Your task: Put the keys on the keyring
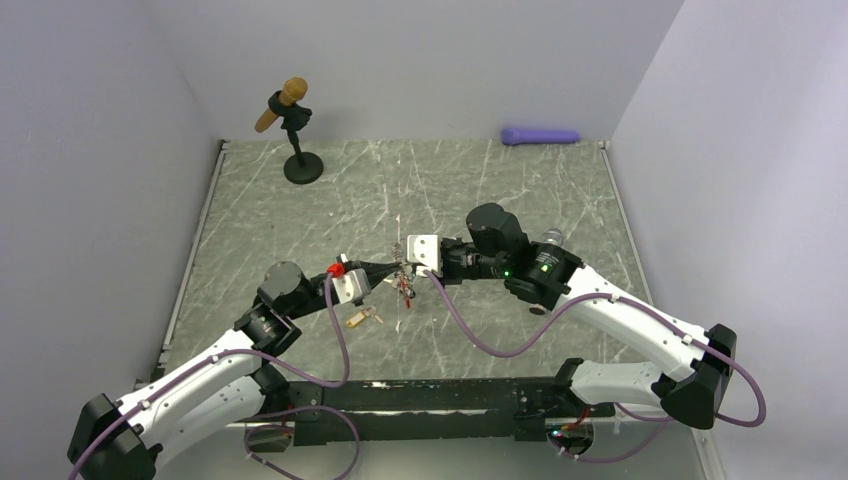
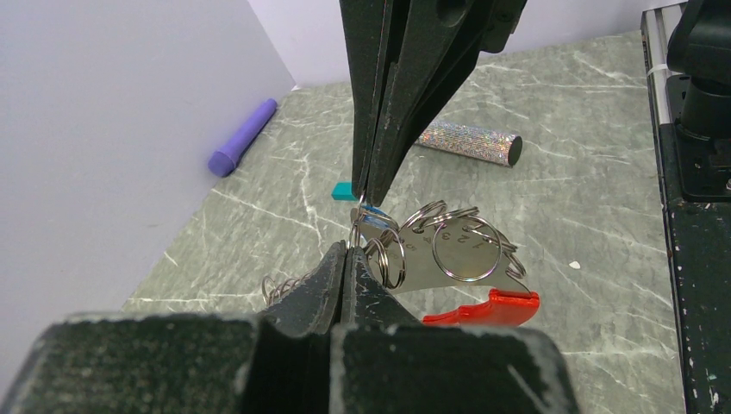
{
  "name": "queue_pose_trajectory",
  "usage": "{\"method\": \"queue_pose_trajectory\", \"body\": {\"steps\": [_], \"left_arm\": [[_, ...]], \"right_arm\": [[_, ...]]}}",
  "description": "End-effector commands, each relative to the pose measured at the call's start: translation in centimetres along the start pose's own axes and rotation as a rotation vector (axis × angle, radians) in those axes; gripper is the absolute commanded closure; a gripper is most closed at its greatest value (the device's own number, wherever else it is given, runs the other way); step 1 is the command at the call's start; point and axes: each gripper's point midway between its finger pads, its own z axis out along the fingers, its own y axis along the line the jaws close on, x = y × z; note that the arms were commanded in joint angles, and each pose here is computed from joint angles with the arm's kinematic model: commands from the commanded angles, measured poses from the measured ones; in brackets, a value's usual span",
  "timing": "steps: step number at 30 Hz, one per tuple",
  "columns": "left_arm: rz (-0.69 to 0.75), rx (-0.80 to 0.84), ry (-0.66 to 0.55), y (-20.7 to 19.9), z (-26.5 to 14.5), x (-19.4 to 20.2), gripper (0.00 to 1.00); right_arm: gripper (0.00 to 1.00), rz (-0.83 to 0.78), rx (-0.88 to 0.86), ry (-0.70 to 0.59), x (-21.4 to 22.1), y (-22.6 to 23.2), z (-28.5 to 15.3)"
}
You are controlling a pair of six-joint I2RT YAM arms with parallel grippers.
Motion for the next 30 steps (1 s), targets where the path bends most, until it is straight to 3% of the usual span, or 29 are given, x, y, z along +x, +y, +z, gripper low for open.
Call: {"method": "queue_pose_trajectory", "body": {"steps": [1, 30], "left_arm": [[0.043, 0.007, -0.059, 0.22, 0.25, -1.8, 1.0], [0.039, 0.006, -0.068, 0.27, 0.38, -1.98, 1.0]], "right_arm": [[1.0, -0.011, 0.045, -0.036, -1.3, -0.97, -0.46], [1.0, -0.011, 0.021, -0.055, -1.54, -0.64, -0.02]]}}
